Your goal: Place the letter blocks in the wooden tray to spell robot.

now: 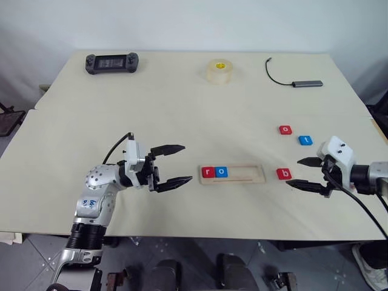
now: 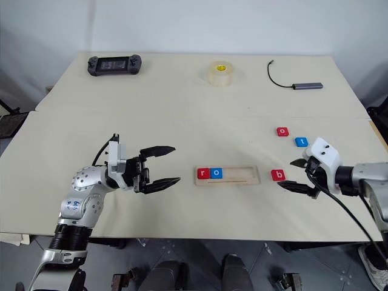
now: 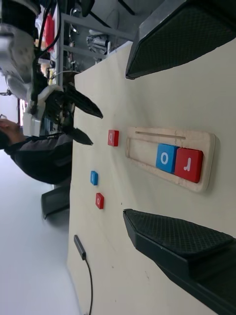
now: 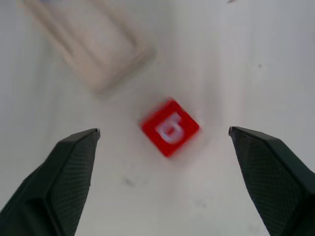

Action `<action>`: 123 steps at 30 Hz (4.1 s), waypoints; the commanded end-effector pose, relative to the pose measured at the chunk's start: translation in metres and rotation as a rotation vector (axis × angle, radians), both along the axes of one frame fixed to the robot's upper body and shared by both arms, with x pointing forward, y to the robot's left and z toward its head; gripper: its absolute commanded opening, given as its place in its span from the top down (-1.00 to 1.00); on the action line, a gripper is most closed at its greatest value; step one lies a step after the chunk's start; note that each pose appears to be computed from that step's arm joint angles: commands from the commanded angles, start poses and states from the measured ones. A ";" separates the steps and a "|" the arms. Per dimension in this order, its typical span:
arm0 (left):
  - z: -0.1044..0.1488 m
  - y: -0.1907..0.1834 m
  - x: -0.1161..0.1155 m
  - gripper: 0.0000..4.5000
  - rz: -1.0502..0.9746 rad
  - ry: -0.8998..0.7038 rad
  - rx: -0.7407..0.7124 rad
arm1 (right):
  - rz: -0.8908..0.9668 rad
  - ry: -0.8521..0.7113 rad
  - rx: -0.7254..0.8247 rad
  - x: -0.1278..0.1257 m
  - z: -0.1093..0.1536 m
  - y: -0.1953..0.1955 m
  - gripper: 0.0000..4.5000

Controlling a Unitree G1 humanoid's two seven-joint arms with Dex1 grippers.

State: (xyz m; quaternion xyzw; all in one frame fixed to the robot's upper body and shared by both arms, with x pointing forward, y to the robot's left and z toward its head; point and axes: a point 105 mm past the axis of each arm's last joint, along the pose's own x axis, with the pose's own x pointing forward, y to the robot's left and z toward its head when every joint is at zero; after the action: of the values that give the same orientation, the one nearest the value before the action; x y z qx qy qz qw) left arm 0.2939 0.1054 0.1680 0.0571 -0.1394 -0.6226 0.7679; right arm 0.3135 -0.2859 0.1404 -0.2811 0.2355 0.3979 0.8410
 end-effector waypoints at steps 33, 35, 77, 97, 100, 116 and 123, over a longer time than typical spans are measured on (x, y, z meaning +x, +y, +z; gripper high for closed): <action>-0.002 0.021 -0.005 -1.00 0.060 -0.012 0.048 | 0.481 0.057 -0.117 0.034 0.031 0.068 0.35; -0.004 0.023 -0.005 -1.00 0.065 -0.007 0.049 | 0.521 0.048 -0.115 0.035 0.036 0.085 0.35; -0.012 0.013 -0.011 -1.00 0.045 0.025 0.035 | 0.405 0.040 -0.031 0.014 0.018 0.083 -0.43; -0.007 0.014 -0.010 -1.00 0.050 0.011 0.031 | 0.387 0.110 -0.039 0.029 -0.007 0.120 0.98; -0.006 0.014 -0.010 -1.00 0.054 0.009 0.031 | 0.397 0.108 -0.020 0.028 -0.006 0.125 0.98; -0.007 0.012 -0.010 -1.00 0.048 0.011 0.029 | 0.397 0.126 -0.022 0.017 -0.009 0.129 0.98; -0.008 0.012 -0.011 -1.00 0.045 0.013 0.029 | 0.313 0.050 0.095 0.002 0.024 0.100 0.74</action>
State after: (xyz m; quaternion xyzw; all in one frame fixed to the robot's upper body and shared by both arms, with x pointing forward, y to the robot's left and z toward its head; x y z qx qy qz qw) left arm 0.2871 0.1185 0.1510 0.0617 -0.1040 -0.6026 0.7889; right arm 0.3177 -0.1800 0.1363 -0.2635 0.2313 0.5530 0.7558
